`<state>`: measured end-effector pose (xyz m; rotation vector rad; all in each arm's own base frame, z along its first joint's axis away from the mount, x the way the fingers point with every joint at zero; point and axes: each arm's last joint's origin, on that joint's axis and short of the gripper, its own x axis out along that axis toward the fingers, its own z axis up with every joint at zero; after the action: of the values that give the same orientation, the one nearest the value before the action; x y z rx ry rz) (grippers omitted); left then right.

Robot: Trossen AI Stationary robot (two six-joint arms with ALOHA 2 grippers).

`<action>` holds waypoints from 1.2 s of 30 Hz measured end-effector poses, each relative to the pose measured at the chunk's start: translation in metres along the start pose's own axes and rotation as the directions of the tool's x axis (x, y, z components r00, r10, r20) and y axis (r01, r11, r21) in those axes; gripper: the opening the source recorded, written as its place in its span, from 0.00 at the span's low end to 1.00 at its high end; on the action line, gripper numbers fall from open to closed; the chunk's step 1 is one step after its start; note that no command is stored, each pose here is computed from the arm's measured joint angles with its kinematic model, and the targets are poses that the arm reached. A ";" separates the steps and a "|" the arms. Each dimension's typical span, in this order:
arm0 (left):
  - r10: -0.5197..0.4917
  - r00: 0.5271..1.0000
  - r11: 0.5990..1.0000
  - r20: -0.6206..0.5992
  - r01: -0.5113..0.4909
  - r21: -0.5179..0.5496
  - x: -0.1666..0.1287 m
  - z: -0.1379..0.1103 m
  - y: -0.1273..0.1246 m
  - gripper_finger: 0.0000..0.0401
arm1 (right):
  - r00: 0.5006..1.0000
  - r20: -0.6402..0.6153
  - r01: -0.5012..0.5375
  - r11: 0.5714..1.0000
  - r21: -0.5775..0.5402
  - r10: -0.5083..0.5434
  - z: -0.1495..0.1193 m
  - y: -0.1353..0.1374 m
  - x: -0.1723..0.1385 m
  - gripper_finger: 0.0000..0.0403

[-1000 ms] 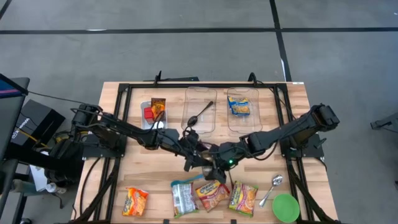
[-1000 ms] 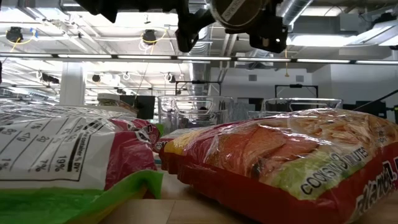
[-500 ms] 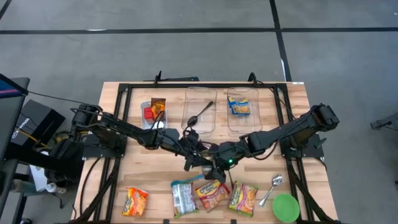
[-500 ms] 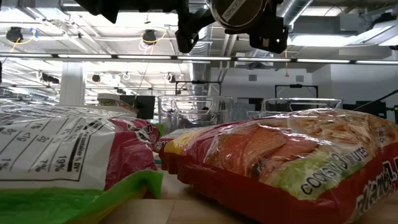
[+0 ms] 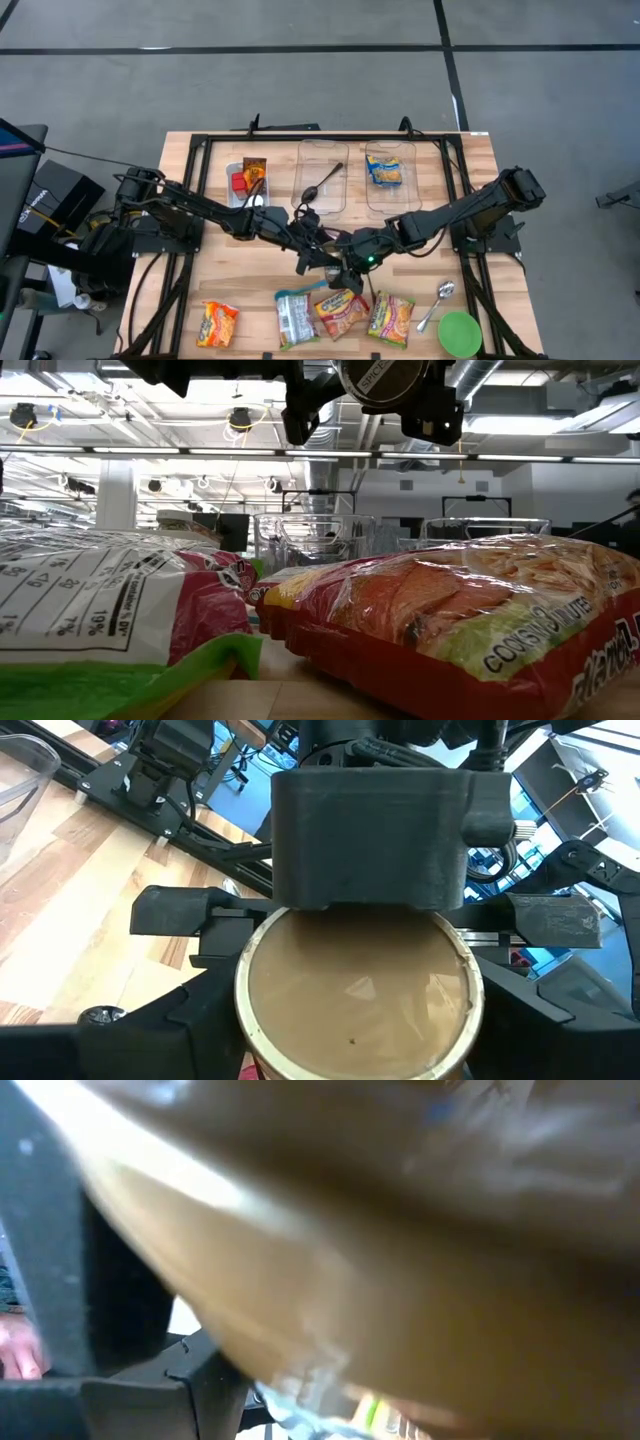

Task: Pick & Place Food Item
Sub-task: Put the gold seasoning bottle into the white bin

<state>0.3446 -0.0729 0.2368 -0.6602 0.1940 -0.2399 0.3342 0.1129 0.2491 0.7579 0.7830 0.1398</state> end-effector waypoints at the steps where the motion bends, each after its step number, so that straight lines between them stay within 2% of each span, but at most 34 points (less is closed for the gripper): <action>1: 0.000 1.000 1.000 0.000 0.000 0.000 0.000 0.000 0.000 0.68 | 1.000 0.000 0.000 1.000 0.000 0.000 0.000 0.000 0.000 0.70; 11: 0.002 1.000 1.000 0.000 -0.002 -0.011 0.000 0.000 0.000 0.68 | 1.000 0.001 -0.001 1.000 0.001 0.001 0.000 0.000 0.000 0.77; 26: 0.000 1.000 1.000 -0.003 0.000 -0.014 0.000 0.000 0.000 0.68 | 1.000 0.010 -0.009 1.000 -0.022 0.009 0.001 0.001 0.000 0.79; 29: 0.001 1.000 1.000 -0.004 -0.001 -0.015 0.000 0.000 0.000 0.69 | 1.000 0.017 -0.014 0.999 -0.036 0.015 0.002 0.001 0.000 0.83; 34: 0.008 1.000 1.000 -0.011 -0.008 -0.015 0.000 -0.001 0.001 0.68 | 1.000 0.025 -0.014 0.998 -0.059 0.016 0.002 0.002 0.000 0.97; 36: 0.008 1.000 1.000 -0.012 -0.008 -0.015 0.000 -0.001 0.001 0.68 | 1.000 0.008 -0.028 0.996 -0.082 0.029 0.003 0.001 -0.001 0.97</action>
<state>0.3447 -0.0730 0.2349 -0.6733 0.2099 -0.2344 0.3358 0.1119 0.2514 0.6915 0.7532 0.1931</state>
